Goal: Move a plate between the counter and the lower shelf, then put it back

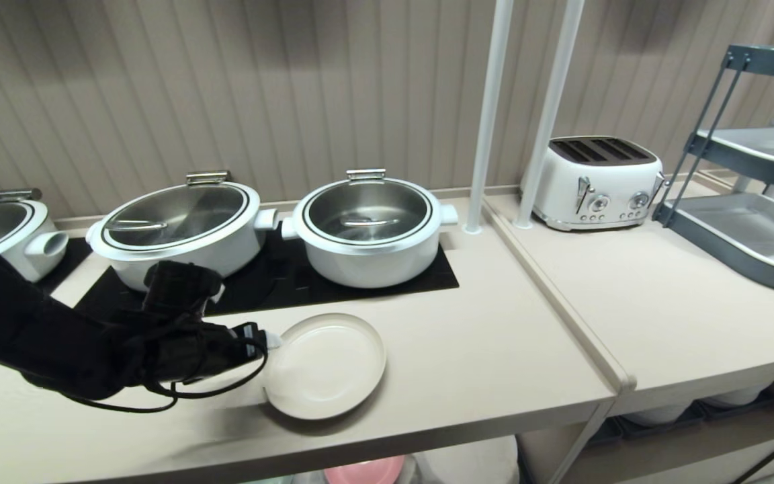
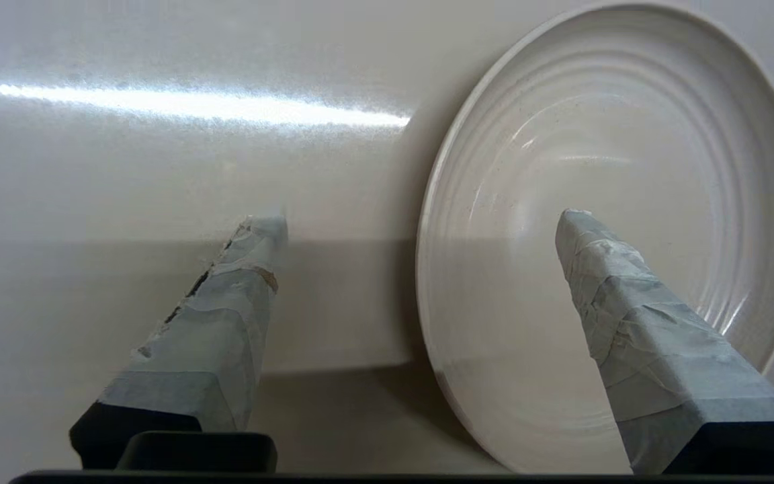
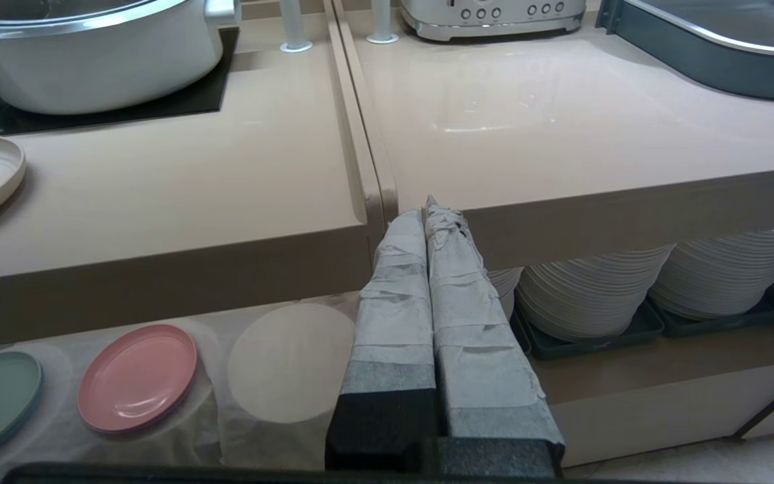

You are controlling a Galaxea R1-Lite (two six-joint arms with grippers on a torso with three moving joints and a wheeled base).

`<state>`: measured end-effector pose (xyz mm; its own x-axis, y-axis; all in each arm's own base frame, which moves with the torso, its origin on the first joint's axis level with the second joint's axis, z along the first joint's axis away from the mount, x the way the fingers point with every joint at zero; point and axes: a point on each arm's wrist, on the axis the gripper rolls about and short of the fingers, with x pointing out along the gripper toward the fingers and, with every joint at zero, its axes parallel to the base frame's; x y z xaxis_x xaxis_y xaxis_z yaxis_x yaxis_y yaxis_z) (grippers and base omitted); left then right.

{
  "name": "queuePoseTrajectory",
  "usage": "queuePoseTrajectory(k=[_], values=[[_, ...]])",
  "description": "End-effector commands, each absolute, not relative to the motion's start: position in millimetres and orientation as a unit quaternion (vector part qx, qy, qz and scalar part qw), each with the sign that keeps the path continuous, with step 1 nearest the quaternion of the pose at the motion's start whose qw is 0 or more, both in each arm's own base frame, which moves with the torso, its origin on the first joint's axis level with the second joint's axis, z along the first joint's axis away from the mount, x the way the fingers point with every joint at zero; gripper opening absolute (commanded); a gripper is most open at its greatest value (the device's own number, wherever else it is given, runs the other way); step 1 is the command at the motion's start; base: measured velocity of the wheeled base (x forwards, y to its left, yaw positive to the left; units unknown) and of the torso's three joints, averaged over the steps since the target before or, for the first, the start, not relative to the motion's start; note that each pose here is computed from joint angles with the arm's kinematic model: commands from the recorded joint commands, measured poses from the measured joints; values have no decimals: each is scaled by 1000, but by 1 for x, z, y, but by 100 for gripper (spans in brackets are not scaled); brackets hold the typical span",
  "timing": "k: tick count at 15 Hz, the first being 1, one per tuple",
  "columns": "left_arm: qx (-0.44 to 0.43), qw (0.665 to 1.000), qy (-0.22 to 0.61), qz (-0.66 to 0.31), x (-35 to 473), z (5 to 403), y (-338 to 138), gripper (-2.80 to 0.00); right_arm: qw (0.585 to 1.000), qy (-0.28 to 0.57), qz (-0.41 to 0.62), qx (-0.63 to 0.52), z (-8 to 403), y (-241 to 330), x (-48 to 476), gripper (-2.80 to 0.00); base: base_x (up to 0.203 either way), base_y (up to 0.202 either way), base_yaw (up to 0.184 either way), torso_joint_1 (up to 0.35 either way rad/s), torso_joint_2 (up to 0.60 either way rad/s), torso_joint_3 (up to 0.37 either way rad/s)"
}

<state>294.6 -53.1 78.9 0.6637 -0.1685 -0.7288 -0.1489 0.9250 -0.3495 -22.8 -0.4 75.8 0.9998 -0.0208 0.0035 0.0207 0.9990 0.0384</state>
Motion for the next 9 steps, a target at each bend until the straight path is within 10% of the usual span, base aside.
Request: queuePoseTrajectory(k=[1, 8, 9], values=[[-202, 901, 383, -4, 287, 96, -46, 0, 1000, -2, -10, 19, 76, 0, -23, -280, 0, 0, 0, 0, 0, 0], [-217, 906, 363, 22, 242, 111, -21, 0, 1000, -2, -10, 19, 76, 0, -23, -280, 0, 0, 0, 0, 0, 0], [-218, 907, 360, 23, 236, 113, -19, -280, 1000, -2, -10, 19, 76, 0, -23, -280, 0, 0, 0, 0, 0, 0]])
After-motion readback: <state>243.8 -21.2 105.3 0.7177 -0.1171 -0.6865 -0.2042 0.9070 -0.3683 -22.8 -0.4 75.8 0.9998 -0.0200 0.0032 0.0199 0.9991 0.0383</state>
